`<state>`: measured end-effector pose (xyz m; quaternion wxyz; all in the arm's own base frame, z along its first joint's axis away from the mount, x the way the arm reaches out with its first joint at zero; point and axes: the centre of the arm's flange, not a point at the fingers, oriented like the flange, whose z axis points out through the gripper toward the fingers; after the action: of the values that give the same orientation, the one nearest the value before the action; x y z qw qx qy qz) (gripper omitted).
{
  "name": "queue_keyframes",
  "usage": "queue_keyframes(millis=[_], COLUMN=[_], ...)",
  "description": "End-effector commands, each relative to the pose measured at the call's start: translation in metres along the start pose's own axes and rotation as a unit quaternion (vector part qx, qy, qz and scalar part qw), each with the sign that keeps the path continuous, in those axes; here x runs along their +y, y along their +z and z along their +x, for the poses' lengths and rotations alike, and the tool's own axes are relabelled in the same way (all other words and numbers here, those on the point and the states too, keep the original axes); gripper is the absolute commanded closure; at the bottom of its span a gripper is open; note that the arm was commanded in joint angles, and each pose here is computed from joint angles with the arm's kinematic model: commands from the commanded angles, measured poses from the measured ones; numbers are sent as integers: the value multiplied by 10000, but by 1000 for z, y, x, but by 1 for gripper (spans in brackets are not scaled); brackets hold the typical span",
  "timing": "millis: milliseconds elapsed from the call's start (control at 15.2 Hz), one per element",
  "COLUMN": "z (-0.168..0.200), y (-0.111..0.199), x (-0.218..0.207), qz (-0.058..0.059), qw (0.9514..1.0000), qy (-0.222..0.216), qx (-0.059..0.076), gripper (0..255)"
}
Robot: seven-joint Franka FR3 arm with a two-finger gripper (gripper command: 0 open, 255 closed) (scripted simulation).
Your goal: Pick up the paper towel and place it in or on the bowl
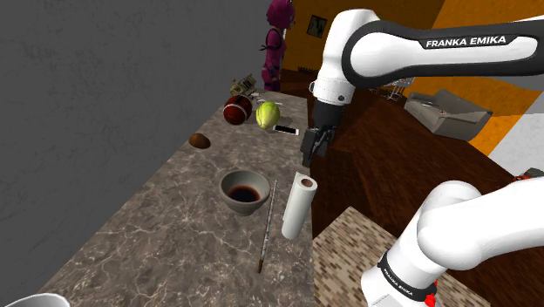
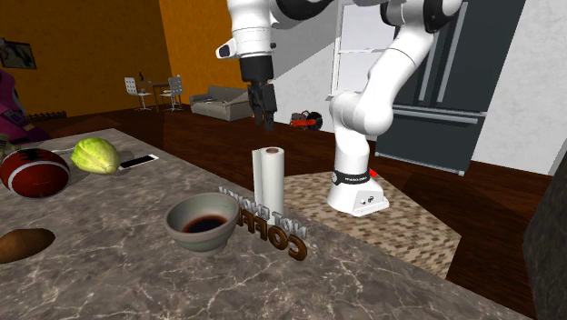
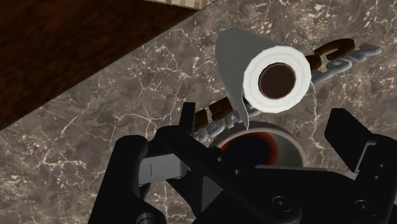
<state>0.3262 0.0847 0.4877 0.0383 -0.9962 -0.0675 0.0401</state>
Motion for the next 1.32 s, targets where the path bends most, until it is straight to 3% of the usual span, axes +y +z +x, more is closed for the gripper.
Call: queue_keyframes(millis=[0,594,1122,1188,1254], z=[9,16,16,16,16], y=[19,73,76,76,76], x=[-12,-22,-22,-22,-22], qz=[0,-1,-1,-1,-1], qw=[10000,10000,10000,10000,10000], qy=[3,4,4,4,4], qx=[-8,-20,-21,-21,-21], gripper=[0,0,0,255,255])
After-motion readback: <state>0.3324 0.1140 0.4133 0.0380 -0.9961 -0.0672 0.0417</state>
